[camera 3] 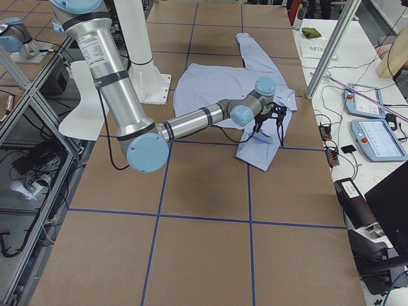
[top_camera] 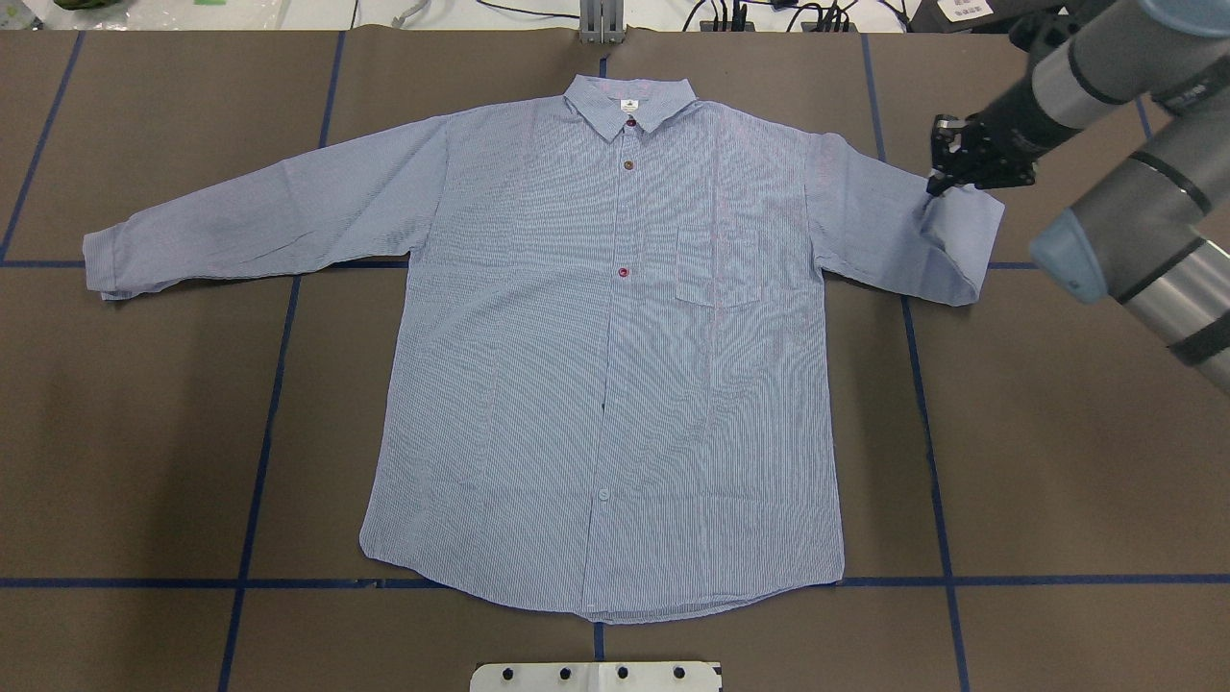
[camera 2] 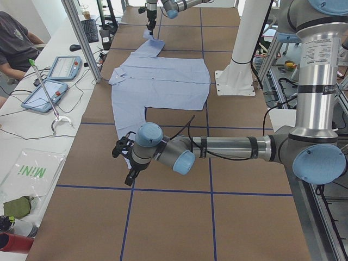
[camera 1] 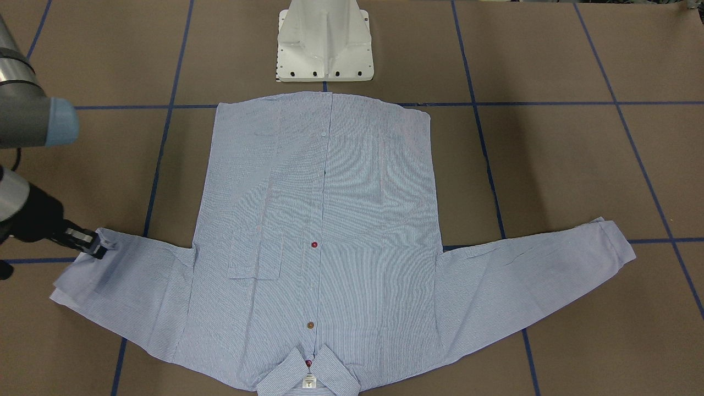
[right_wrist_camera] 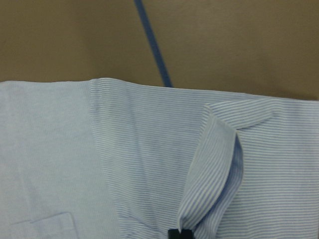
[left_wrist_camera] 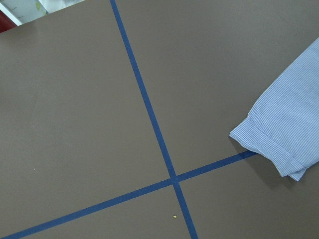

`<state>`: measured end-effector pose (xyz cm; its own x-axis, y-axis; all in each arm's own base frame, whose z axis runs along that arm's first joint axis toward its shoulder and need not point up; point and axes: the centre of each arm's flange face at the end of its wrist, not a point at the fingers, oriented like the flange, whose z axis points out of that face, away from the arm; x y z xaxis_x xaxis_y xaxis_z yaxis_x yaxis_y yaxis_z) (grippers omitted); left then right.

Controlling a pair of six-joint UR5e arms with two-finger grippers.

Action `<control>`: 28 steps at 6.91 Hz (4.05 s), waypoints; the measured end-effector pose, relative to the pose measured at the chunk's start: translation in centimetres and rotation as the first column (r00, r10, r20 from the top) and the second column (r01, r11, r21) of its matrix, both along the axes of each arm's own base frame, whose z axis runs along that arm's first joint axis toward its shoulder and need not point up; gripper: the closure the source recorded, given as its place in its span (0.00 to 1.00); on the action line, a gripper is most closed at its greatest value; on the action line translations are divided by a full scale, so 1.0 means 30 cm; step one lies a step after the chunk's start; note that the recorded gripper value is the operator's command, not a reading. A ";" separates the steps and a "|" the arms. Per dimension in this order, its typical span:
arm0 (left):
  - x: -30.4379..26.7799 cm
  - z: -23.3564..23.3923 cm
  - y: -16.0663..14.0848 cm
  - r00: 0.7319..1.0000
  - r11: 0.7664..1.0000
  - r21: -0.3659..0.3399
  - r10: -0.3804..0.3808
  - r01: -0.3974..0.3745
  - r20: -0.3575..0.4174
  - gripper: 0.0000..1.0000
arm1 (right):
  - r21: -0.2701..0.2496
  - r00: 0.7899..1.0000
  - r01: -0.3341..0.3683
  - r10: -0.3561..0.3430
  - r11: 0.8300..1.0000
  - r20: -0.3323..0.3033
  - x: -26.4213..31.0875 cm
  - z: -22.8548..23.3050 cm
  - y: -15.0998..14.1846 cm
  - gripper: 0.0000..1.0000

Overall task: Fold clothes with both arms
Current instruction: 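Carry the grasped sleeve with the right gripper across the shirt toward the collar, then release the sleeve near the collar and lift the right gripper away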

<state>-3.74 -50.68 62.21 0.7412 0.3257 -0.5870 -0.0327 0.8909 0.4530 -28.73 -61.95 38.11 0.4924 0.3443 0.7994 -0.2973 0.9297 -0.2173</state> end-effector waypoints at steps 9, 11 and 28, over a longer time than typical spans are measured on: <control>0.001 0.002 0.011 1.000 1.000 0.000 0.006 -0.006 -0.006 0.01 | 0.137 0.984 -0.166 0.155 0.977 0.091 -0.925 -0.879 0.037 1.00; 0.003 0.001 0.012 1.000 1.000 0.000 0.008 -0.008 -0.011 0.01 | 0.149 0.983 -0.172 0.159 0.974 0.096 -0.969 -0.907 0.056 1.00; 0.501 -0.025 -0.118 0.960 0.931 -0.355 -0.172 0.085 -0.222 0.08 | 0.090 0.982 -0.183 0.179 0.979 0.053 -0.447 -0.460 0.226 0.00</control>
<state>11.29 -54.23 61.46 0.5815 -0.0136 -0.8134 0.1656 0.9809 0.1020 -42.13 -55.17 24.31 0.3920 0.3466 0.8522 -0.4542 0.8785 -0.1483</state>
